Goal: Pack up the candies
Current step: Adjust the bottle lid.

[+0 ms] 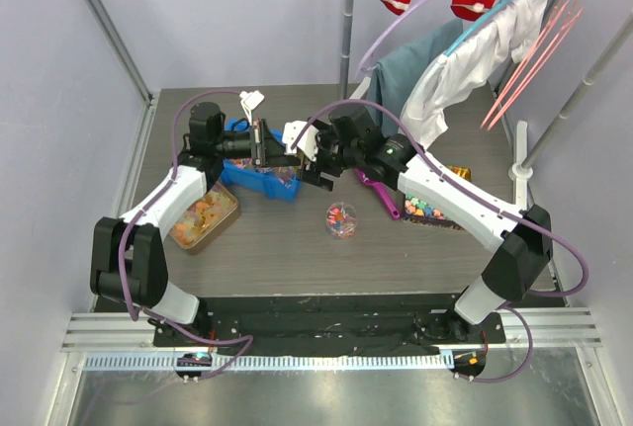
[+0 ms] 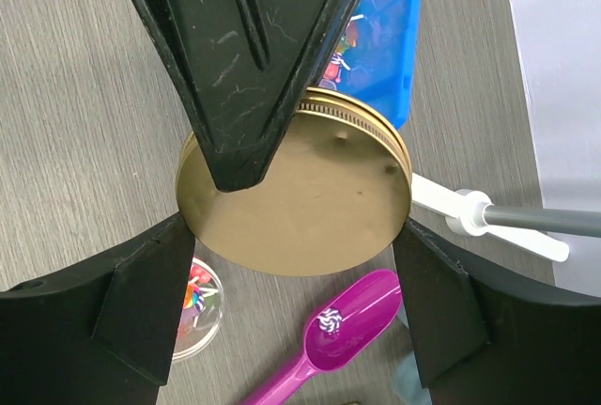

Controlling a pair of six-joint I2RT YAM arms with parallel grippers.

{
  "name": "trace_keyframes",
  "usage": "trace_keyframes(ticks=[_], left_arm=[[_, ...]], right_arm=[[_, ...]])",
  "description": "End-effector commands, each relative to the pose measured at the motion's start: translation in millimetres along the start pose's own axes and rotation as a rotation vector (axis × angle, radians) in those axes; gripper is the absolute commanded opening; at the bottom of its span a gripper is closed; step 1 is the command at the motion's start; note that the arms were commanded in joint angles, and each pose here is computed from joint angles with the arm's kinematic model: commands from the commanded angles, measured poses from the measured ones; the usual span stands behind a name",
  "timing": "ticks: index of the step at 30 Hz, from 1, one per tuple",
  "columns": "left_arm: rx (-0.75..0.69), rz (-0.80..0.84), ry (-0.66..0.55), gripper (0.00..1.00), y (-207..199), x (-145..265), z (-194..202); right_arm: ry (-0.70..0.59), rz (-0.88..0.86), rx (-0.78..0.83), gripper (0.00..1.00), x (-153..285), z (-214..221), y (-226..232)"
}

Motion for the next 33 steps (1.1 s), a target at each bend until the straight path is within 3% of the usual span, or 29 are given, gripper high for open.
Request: trace_keyframes(ticks=[1,4,7,14,19,22,25,31,33], left_arm=[[-0.046,0.007,-0.015,0.35,-1,2,-3],[-0.056,0.001,-0.026,0.68,0,4,-3],[-0.068,-0.013,-0.042,0.80,2,8,-4],[-0.143,-0.045,-0.061,0.86,5,14,-1],[-0.260,-0.071,-0.041,0.88,7,16,2],[-0.354,-0.133,0.021,0.88,15,13,11],[-0.521,-0.240,0.167,0.89,16,-7,37],[-0.724,-0.367,0.248,0.90,38,-22,71],[-0.732,-0.401,0.247,0.91,53,-19,79]], right_arm=[[-0.060,0.039,0.022,0.68,17,-18,-9],[-0.049,0.023,0.033,0.68,20,-16,-5],[-0.026,-0.001,0.033,0.68,22,-8,4],[0.031,-0.027,0.066,0.69,38,13,25],[0.096,-0.146,0.104,0.69,52,31,46],[0.140,-0.249,0.118,0.67,57,38,58],[0.158,-0.292,0.123,0.66,57,44,65],[0.198,-0.375,0.111,0.66,52,56,79],[0.208,-0.389,0.104,0.66,48,61,83]])
Point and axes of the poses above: each gripper's point midway between its finger pads, its own x axis back along the fingers, its own y axis along the line the jaws close on, z = x × y, the point moved 6 cm from there along x, back along the fingers, and after that the axes turned 14 degrees about x, right-handed, at the moved point
